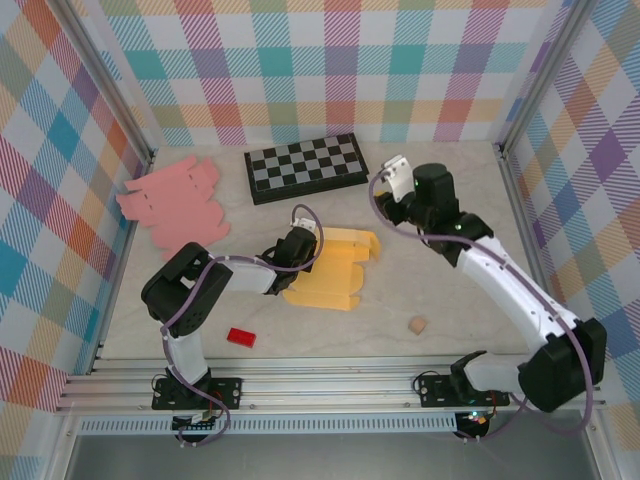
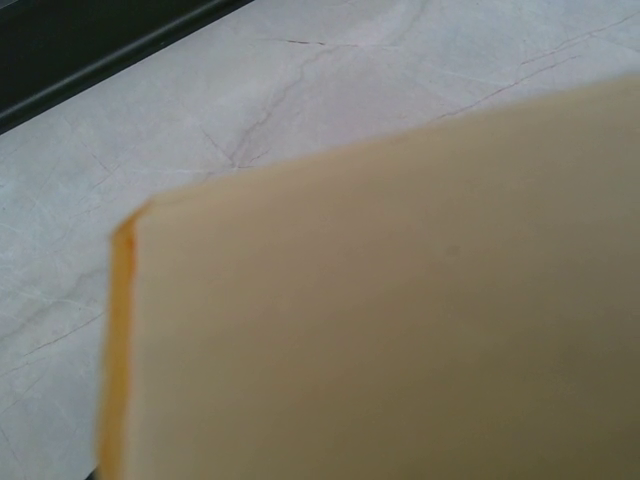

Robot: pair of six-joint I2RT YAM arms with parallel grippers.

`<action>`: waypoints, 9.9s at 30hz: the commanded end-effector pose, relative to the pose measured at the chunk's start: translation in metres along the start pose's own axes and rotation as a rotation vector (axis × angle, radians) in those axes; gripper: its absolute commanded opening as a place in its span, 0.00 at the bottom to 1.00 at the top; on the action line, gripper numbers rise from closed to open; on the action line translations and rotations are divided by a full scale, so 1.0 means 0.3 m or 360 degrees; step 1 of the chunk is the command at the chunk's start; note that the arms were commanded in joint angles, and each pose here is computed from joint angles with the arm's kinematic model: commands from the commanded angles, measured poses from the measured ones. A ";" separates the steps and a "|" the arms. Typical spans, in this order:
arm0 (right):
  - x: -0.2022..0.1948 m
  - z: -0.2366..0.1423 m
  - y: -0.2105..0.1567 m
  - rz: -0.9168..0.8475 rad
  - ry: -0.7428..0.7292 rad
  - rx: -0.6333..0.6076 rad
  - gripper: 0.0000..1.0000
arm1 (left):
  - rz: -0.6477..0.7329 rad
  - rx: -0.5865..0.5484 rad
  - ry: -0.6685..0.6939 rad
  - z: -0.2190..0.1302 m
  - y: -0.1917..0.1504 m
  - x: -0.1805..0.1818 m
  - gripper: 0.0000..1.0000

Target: Fold the paper box

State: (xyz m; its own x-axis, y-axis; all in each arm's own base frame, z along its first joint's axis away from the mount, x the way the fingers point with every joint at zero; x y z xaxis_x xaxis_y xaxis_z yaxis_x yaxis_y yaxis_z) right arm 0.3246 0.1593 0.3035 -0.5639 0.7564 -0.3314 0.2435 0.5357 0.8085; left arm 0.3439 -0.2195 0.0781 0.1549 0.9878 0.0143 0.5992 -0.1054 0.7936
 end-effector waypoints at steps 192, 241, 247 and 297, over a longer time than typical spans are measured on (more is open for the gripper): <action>0.318 0.161 -0.302 0.1314 0.0393 0.0526 0.30 | -0.0374 -0.0111 0.0360 -0.074 0.037 0.059 0.05; 0.319 0.547 -0.386 0.1467 0.0645 0.0302 0.20 | -0.0496 0.0022 0.0336 -0.042 -0.017 0.040 0.05; 0.337 0.558 -0.384 0.1465 0.0651 0.0326 0.20 | -0.0499 0.0023 0.0331 -0.043 -0.015 0.038 0.05; 0.373 0.397 -0.331 0.1266 0.0355 0.0657 0.21 | -0.0512 0.0024 0.0358 -0.041 -0.018 0.043 0.05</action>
State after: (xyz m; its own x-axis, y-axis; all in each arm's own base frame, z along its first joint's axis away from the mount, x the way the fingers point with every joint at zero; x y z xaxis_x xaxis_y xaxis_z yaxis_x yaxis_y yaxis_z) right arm 0.3413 0.2424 0.1087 -0.1903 0.8817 0.4318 0.8811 -0.0405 0.4712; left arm 0.3383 -0.2017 0.0917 -0.2321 0.9634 -0.1343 0.5580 0.2450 0.7929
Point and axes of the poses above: each hand's point on the last joint's axis, 136 mm out from that joint toward the fingers, its own z axis out along the fingers, its own x axis along the line the jaws close on, y = z × x, the point moved 6 cm from there along -z, back along the fingers, and after that the axes turned 10 degrees about -z, right-handed, at the moved point
